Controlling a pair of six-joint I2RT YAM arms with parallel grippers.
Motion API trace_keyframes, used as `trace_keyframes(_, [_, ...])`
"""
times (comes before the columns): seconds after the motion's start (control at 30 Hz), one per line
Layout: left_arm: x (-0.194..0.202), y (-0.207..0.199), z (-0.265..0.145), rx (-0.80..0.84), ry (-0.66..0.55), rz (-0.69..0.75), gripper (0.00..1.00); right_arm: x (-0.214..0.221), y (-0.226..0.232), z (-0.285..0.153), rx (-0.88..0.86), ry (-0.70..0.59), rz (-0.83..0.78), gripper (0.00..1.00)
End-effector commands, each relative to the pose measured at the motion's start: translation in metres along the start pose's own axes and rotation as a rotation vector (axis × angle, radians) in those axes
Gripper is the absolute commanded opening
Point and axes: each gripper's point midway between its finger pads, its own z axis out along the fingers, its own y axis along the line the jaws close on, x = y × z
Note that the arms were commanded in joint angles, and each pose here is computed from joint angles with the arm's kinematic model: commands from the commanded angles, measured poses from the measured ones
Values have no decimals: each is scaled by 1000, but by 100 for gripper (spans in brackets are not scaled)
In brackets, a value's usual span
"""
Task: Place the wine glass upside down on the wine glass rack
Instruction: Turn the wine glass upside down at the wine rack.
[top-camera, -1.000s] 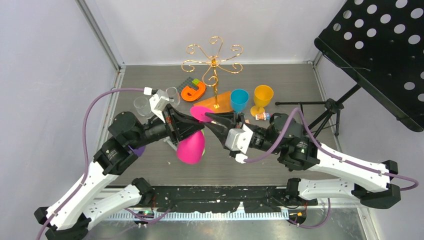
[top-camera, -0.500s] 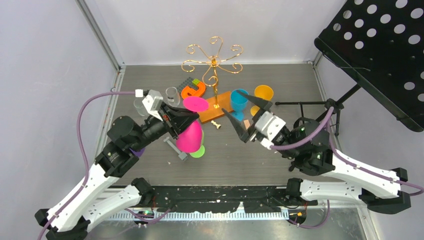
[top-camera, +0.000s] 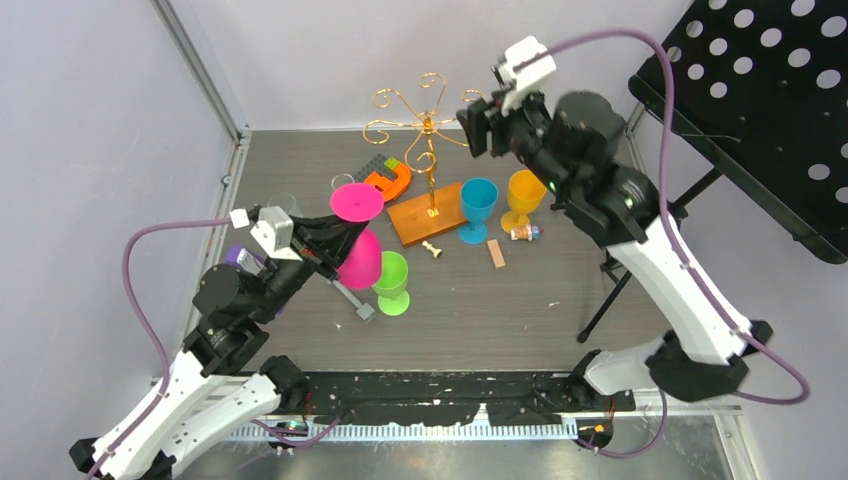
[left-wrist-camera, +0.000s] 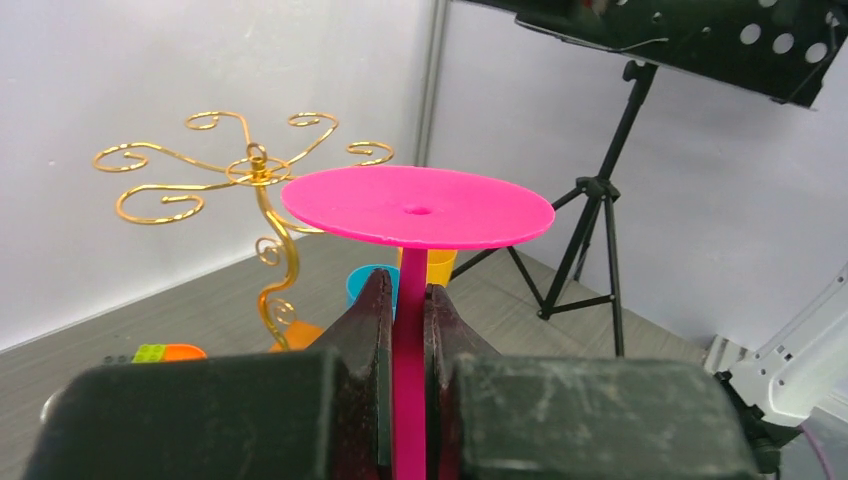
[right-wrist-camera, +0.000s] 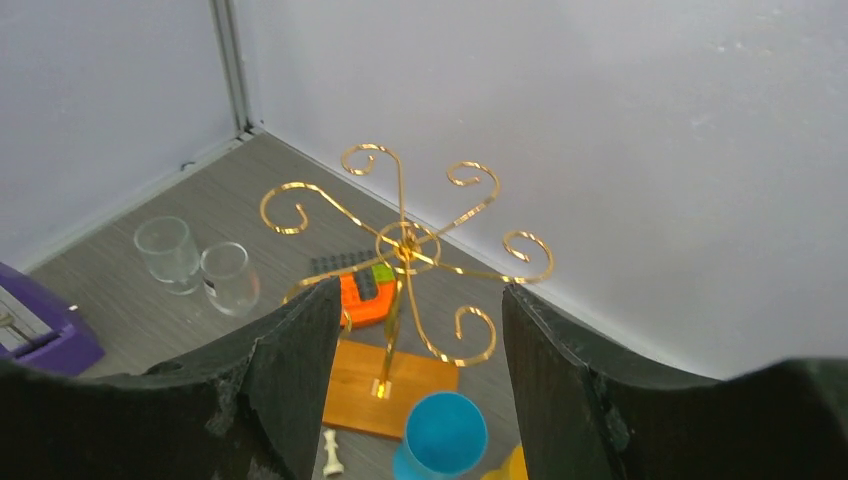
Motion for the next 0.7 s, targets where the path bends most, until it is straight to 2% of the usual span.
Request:
trace_keyframes(0.0, [-17,10,-6,-40,-101,82,0,17,28,34,-157,147,107,66])
trace_keyframes(0.03, [-17,10,-7,-41,-104,88,0,3,26,38,-165,122,125,66])
trace_keyframes(0.07, [-16,11,-9,-42,-101,92,0,18,32,53,-173,169,124,66])
trace_keyframes(0.3, [-14,11,-15,-41,-91,93,0,38,26,114,-144,210,207,64])
trace_keyframes(0.53, [-14,18,-19,-89,-97,79,0,63,31,143,-147,232,232,61])
trace_keyframes(0.67, [-13,18,-21,-87,-100,73,0,78,27,153,-107,257,231,56])
